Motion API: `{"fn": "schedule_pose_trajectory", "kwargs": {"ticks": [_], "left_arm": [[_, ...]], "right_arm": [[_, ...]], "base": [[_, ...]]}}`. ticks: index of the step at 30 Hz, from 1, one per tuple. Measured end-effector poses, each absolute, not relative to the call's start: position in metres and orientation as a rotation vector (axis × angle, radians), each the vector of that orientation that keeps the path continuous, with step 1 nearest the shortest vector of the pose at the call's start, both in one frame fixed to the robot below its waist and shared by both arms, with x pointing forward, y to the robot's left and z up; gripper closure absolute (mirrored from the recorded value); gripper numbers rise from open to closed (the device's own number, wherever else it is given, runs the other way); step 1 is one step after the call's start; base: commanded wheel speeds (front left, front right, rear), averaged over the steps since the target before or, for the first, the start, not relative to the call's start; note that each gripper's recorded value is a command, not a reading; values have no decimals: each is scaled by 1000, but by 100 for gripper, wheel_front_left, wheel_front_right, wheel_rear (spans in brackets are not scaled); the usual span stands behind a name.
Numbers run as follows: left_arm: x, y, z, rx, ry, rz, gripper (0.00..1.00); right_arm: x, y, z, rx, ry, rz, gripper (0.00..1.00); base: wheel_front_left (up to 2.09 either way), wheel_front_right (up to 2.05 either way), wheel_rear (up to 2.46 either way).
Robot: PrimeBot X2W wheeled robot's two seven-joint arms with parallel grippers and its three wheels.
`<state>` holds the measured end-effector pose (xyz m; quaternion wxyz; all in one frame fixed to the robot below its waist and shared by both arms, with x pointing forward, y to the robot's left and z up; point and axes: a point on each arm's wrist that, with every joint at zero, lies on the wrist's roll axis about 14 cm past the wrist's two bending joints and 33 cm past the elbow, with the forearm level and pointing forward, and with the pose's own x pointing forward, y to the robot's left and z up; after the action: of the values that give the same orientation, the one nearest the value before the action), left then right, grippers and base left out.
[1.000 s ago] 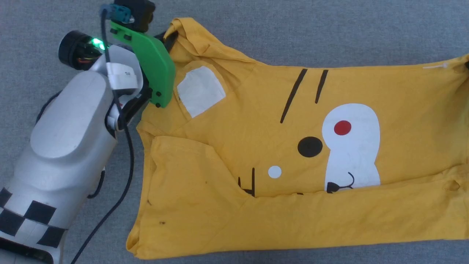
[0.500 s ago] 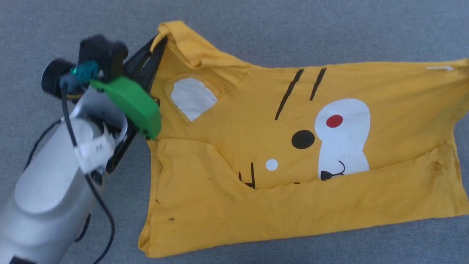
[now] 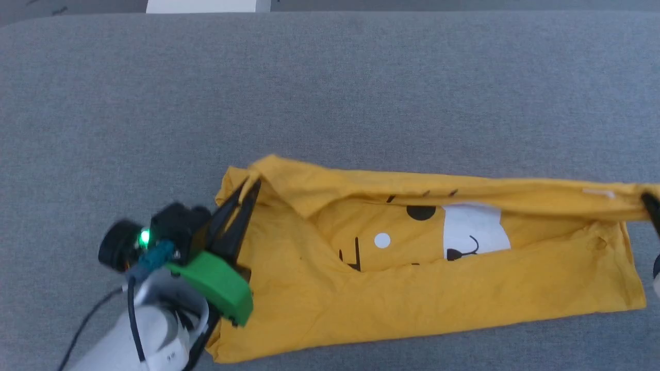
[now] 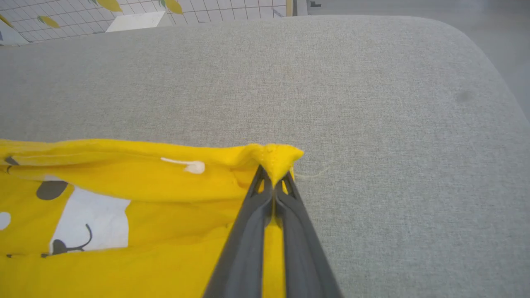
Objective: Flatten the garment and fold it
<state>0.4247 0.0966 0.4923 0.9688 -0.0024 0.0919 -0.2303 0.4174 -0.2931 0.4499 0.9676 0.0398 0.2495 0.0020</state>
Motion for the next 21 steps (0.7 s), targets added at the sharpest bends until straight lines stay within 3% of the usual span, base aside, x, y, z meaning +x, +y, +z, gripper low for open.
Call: {"fn": "schedule_pose_trajectory", "kwargs": {"ticks": [13,14,15,16,17,21], "left_arm": [[348,110,419,-140,477,-374,100],[346,110,417,-140,483,-374,100],[345,110,415,-140,489,-370,83],[343,110,411,-139,498,-369,56],[342,110,409,-141,503,-366,0],[345,110,411,-169,474,-339,0]], "right_arm": [[362,-281,408,141,629,-11,100],[360,-280,406,139,636,-8,66],[359,-278,404,138,638,-5,7],[358,-277,403,136,643,-5,0],[357,-277,401,134,648,-4,0],[353,-275,399,133,657,-2,0]], "base": [[0,0,0],[0,0,0],[0,0,0],[0,0,0],[0,0,0],[0,0,0]]}}
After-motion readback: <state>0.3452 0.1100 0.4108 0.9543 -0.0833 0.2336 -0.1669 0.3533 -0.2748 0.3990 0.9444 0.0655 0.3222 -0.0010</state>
